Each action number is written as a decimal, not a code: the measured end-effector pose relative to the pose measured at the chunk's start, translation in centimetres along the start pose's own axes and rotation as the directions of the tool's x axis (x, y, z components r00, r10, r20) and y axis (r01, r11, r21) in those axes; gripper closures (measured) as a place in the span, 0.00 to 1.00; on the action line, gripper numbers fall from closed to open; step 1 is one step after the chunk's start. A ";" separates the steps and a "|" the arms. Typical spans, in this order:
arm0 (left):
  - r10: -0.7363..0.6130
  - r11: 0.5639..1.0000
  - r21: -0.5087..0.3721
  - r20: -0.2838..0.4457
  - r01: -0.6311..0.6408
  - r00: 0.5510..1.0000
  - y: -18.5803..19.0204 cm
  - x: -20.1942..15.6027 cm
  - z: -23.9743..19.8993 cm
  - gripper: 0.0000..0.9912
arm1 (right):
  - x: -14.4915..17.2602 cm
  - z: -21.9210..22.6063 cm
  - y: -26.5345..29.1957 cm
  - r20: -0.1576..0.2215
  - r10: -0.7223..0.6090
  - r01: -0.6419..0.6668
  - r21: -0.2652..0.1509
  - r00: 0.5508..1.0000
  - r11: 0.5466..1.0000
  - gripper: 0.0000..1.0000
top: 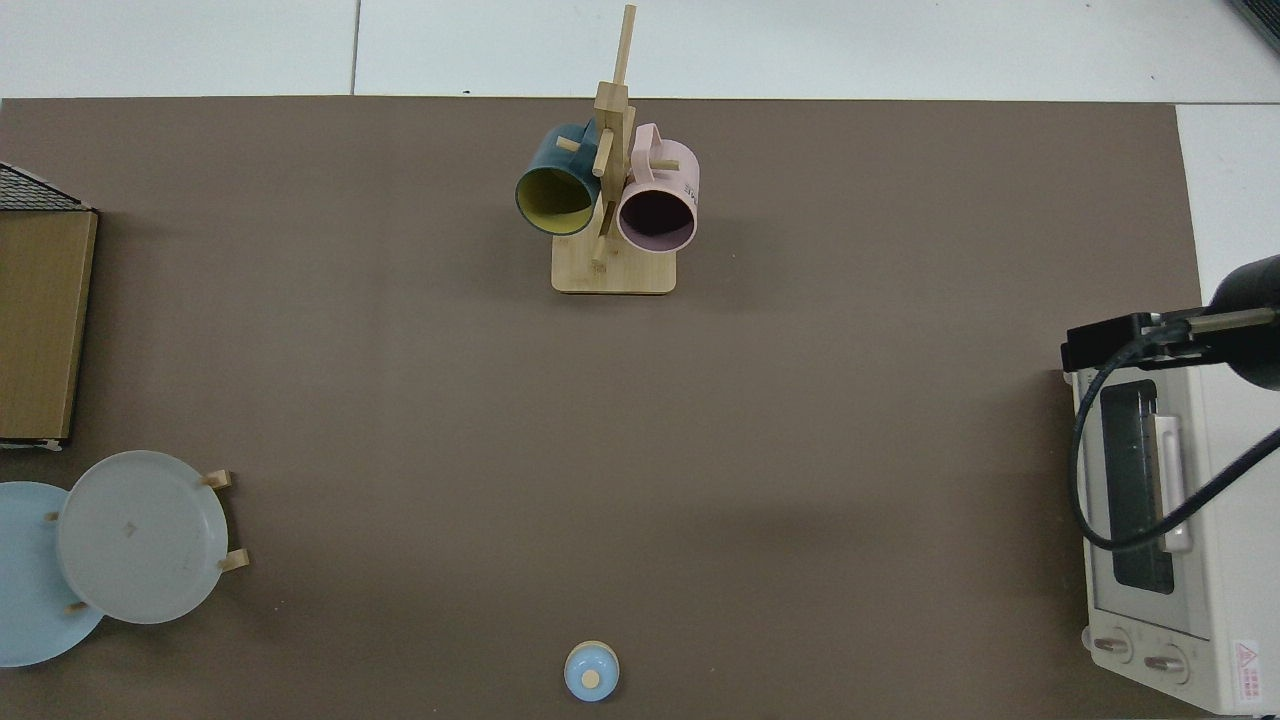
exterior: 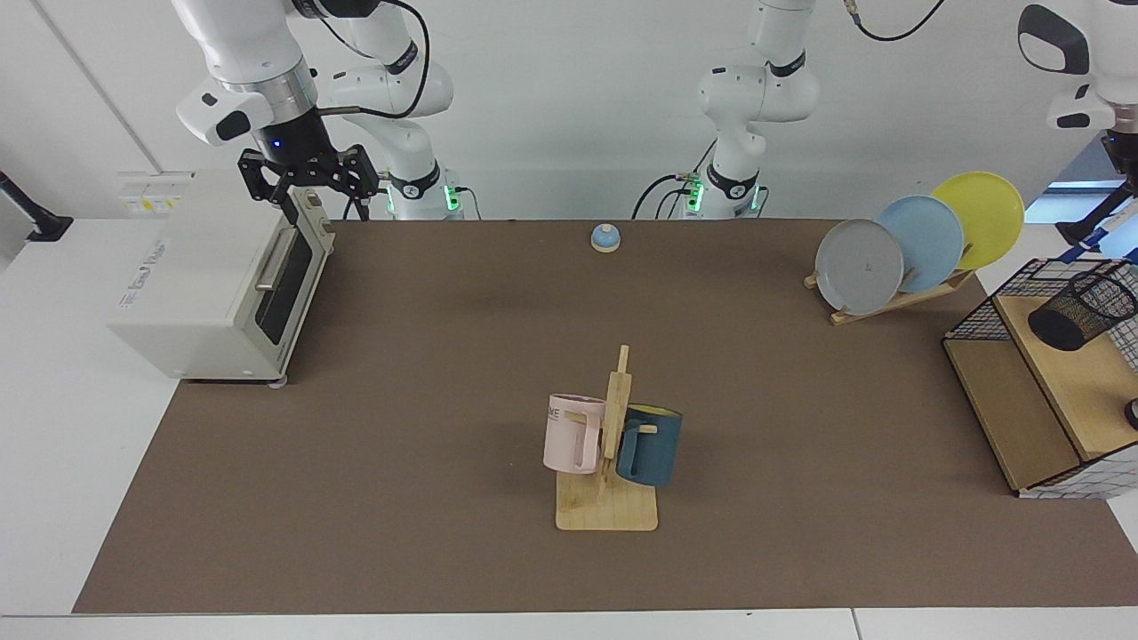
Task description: Put markers into pen holder
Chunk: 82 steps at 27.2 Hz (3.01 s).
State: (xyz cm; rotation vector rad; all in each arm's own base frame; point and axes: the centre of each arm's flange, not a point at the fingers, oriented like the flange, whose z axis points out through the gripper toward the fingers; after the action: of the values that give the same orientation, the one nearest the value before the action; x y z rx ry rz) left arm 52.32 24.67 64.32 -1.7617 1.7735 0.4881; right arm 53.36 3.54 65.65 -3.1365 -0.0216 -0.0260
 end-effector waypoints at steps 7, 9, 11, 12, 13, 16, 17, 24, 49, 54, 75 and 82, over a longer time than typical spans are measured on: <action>0.037 0.998 0.041 0.025 -0.038 0.999 -0.5 -0.9 1.0 0.83 | -0.1 -0.1 1.6 0.001 0.029 -0.029 0.000 1.000 1.000 0.00; 0.046 0.997 0.058 0.032 -0.048 0.998 -0.9 -0.7 1.2 0.83 | -0.1 -0.1 1.4 0.001 0.027 -0.027 0.000 1.000 1.000 0.00; 0.059 0.994 0.086 0.043 -0.063 0.997 -1.6 -0.4 1.4 0.83 | -0.1 -0.1 1.2 0.001 0.023 -0.023 0.000 1.000 1.000 0.00; 0.066 0.992 0.101 0.049 -0.071 0.997 -1.9 -0.2 1.5 0.83 | -0.1 -0.1 1.2 0.001 0.022 -0.022 0.000 1.000 1.000 0.00; 0.074 0.990 0.115 0.055 -0.080 0.996 -2.2 -0.1 1.6 0.83 | -0.1 -0.1 1.1 0.001 0.021 -0.021 0.000 1.000 1.000 0.00; 0.110 0.980 0.158 0.077 -0.121 0.991 -2.9 0.1 1.8 0.83 | -0.1 -0.1 1.0 0.001 0.019 -0.019 -0.001 1.000 1.000 0.00; 0.120 0.975 0.176 0.086 -0.134 0.989 -3.2 0.2 1.7 0.83 | -0.1 -0.1 0.9 0.001 0.018 -0.018 -0.001 1.000 1.000 0.00; 0.263 0.923 0.248 0.155 -0.296 0.952 -3.8 0.2 1.6 0.83 | -0.1 -0.1 1.4 -0.002 0.035 -0.035 -0.001 0.999 0.999 0.00; 0.425 0.861 0.236 0.150 -0.450 0.893 -1.5 0.8 6.5 0.83 | 0.0 -0.1 4.6 -0.004 0.101 -0.101 -0.002 0.995 0.995 0.00; 0.433 0.862 0.229 0.136 -0.453 0.891 -1.3 1.3 7.0 0.83 | 0.0 -0.1 4.5 -0.004 0.099 -0.099 -0.002 0.995 0.995 0.00; 0.644 0.699 0.311 0.119 -0.644 0.756 -1.7 2.2 6.3 0.55 | 0.2 1.7 5.2 0.021 0.111 -0.111 0.000 0.994 0.994 0.00; 0.633 0.703 0.330 0.111 -0.630 0.766 -2.0 2.5 5.9 0.11 | 0.2 2.9 4.7 0.048 0.103 -0.104 0.017 0.994 0.994 0.00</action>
State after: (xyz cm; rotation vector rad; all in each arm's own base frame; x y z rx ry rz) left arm 55.28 26.39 58.51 -0.8717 2.2980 0.3890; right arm 53.67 -1.10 62.72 -3.1130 0.1396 0.0480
